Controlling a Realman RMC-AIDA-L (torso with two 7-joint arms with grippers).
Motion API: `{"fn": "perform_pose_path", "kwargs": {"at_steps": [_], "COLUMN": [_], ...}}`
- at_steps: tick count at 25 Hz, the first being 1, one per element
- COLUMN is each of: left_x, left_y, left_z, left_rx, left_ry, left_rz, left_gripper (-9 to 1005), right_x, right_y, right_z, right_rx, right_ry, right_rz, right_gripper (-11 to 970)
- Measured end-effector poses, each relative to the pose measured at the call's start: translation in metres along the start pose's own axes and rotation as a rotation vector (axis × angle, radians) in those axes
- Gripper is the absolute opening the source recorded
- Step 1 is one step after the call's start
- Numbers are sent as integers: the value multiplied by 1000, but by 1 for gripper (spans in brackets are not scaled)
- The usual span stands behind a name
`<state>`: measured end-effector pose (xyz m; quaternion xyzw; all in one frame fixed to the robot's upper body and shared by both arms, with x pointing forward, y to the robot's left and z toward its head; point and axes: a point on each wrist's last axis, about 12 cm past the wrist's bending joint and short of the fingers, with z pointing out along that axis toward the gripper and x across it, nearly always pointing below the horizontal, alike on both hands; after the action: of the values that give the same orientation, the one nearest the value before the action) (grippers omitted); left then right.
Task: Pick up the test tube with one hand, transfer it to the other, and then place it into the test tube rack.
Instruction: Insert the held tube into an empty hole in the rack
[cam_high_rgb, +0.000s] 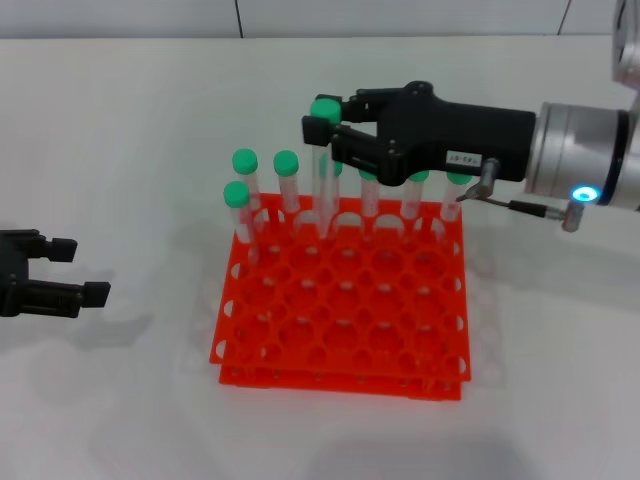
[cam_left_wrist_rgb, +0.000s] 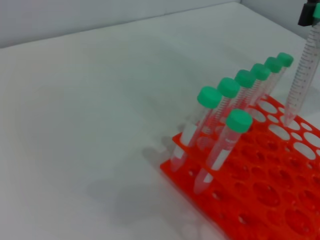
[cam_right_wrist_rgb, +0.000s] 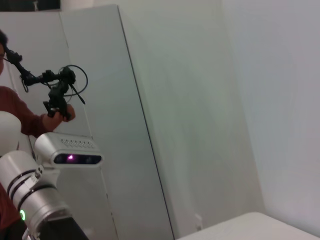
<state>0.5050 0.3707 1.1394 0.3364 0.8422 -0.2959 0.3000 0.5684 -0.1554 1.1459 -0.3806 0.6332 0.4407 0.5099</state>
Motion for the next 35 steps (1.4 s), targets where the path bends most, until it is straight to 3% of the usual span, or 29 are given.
{"fn": "perform_pose_path", "kwargs": {"at_steps": [13,23,35], "left_x": [-2,-4,-6], "left_y": [0,-3,-3], "left_z": [5,23,28], "left_rx": [20,68,83], "left_ry": [2,36,32], "left_rz": [19,31,45], "left_gripper": [881,880,880], "right_x": [11,15,27], "right_y": [10,10,7], "right_z": [22,29,33], "right_rx": [-5,6,61], "right_ry": [-22,-71,-121], "right_rz": [-25,-24,-54], "right_gripper": [271,271,272]}}
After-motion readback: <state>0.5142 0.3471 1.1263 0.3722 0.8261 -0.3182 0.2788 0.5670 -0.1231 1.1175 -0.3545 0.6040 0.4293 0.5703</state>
